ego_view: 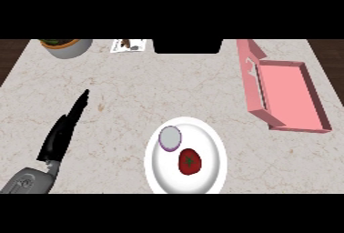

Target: Pick the tomato from the plate and place it in the cardboard box

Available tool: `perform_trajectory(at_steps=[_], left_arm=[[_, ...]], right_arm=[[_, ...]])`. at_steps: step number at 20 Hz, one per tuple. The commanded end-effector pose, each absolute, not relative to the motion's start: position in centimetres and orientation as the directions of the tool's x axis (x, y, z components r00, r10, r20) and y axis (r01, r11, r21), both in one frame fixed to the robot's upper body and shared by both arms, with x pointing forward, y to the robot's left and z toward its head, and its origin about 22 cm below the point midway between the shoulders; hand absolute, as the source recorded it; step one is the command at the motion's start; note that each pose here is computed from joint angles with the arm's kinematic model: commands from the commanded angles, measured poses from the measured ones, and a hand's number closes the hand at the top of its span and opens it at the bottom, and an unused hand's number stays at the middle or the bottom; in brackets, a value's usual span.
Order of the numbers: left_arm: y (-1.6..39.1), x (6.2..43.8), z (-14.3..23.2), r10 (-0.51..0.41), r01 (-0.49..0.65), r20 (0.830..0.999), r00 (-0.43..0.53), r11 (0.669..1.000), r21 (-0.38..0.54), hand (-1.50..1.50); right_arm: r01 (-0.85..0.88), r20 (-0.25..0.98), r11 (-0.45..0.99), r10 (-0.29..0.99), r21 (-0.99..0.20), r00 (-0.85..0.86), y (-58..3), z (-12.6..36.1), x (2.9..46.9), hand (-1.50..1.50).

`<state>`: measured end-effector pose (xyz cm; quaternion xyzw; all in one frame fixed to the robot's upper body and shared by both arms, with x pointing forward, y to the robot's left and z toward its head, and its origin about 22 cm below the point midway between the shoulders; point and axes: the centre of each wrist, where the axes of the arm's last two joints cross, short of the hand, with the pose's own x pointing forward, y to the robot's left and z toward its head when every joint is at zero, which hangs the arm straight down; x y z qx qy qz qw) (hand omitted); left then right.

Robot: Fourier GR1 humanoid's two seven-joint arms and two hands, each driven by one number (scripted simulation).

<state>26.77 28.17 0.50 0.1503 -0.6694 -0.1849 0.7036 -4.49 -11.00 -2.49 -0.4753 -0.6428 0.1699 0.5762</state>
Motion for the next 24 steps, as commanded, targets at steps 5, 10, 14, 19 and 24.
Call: perform_trajectory(at_steps=[5,10,14,19,24], left_arm=[[28.8,26.7,0.0,-0.462,0.060,0.886,0.041,0.886,0.459,0.00],[28.9,28.4,-0.3,-0.466,0.044,0.883,0.055,0.885,0.464,0.00],[28.6,27.4,-0.1,-0.461,0.055,0.886,0.043,0.887,0.459,0.00],[28.9,28.4,-1.2,-0.474,0.073,0.879,0.053,0.880,0.470,0.00],[28.2,29.0,-0.5,-0.431,0.078,0.901,0.057,0.901,0.426,0.00]], right_arm=[[0.378,0.548,0.470,0.826,-0.798,0.130,-11.2,-2.7,-0.1,-1.50],[0.441,0.515,0.430,0.853,-0.787,0.088,-10.0,-2.9,1.9,-1.50],[0.393,0.468,0.390,0.875,-0.833,0.125,-9.2,-2.6,4.9,-1.50],[0.343,0.446,0.375,0.881,-0.861,0.158,-7.6,-2.7,8.9,-1.50],[0.331,0.434,0.360,0.882,-0.872,0.183,-5.9,-4.4,11.3,-1.50]])
